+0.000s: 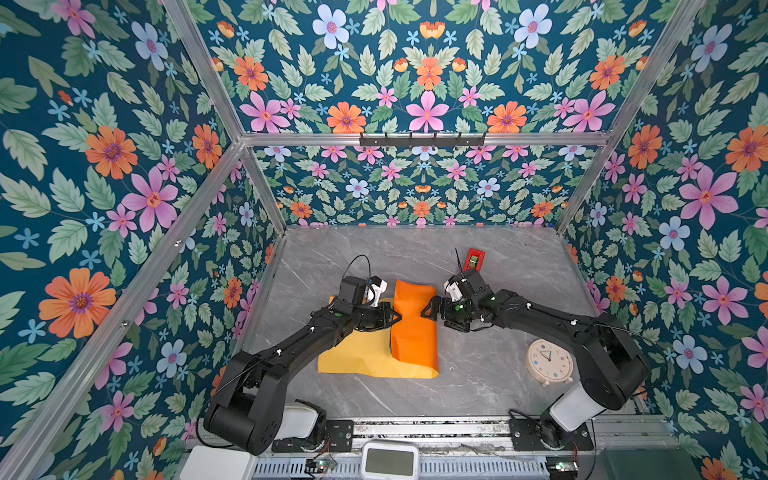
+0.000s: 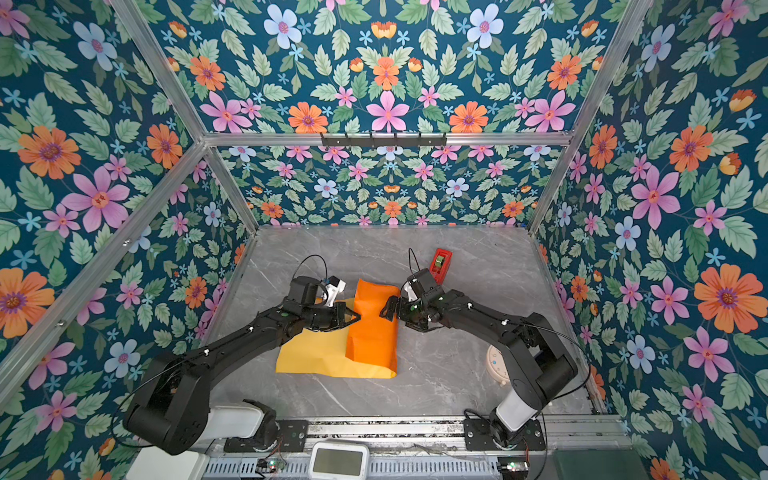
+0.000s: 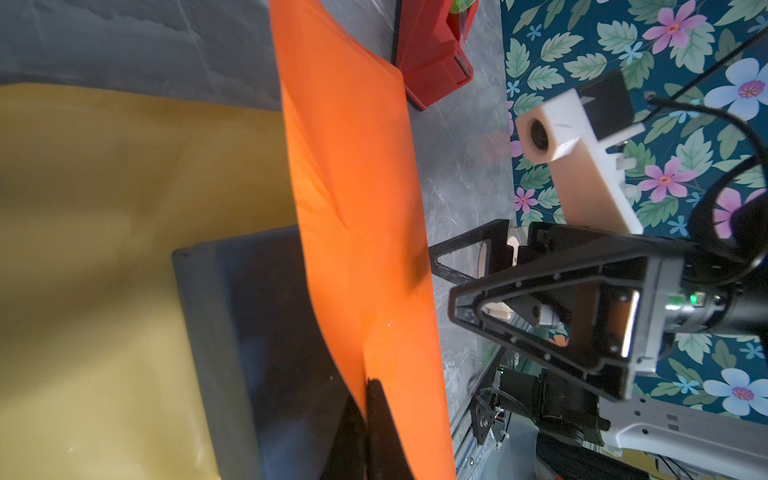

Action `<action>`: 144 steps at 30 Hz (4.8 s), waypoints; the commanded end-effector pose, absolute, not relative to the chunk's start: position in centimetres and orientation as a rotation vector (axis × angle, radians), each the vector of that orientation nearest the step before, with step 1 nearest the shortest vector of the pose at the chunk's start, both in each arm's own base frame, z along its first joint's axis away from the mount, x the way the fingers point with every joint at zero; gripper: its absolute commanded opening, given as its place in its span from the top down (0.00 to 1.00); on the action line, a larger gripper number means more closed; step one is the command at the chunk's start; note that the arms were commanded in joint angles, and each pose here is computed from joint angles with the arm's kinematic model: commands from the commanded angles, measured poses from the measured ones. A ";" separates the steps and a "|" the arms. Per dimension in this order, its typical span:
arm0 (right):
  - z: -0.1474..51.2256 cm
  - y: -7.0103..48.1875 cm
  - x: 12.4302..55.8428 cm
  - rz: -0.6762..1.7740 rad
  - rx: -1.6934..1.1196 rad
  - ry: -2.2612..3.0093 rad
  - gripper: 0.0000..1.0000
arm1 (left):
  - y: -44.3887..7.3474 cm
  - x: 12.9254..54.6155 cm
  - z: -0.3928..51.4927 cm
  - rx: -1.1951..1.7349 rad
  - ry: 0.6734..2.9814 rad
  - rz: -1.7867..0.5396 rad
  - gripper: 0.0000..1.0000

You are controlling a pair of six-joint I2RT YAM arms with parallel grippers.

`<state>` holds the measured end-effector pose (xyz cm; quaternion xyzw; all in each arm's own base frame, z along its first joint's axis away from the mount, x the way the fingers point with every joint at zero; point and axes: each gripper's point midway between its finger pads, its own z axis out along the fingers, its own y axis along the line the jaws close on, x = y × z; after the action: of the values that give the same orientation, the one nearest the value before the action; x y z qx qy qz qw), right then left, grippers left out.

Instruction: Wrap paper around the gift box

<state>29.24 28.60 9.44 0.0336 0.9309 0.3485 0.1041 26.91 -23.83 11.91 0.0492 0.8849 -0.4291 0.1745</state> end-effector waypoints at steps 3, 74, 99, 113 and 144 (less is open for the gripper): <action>8.8 28.9 29.1 1.023 0.065 2.763 0.01 | -23.6 26.9 11.6 0.153 2.505 -1.193 1.00; 6.6 26.3 30.6 0.836 -0.142 2.908 0.04 | -21.3 24.2 2.9 -0.189 2.762 -0.972 0.65; 4.3 25.4 29.5 0.810 -0.100 2.934 0.09 | -25.0 27.4 5.8 -0.094 2.721 -0.957 0.34; 9.3 25.4 31.0 0.797 -0.160 2.860 0.05 | -23.1 24.8 2.6 -0.205 2.772 -0.908 0.59; 3.0 23.4 28.7 0.944 0.046 3.029 0.08 | -24.8 26.0 6.5 -0.206 2.647 -1.077 0.42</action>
<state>30.47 25.48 5.47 0.0075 0.9327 0.3605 0.0120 27.21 -25.21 7.29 -0.0665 0.9018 -0.3898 0.1741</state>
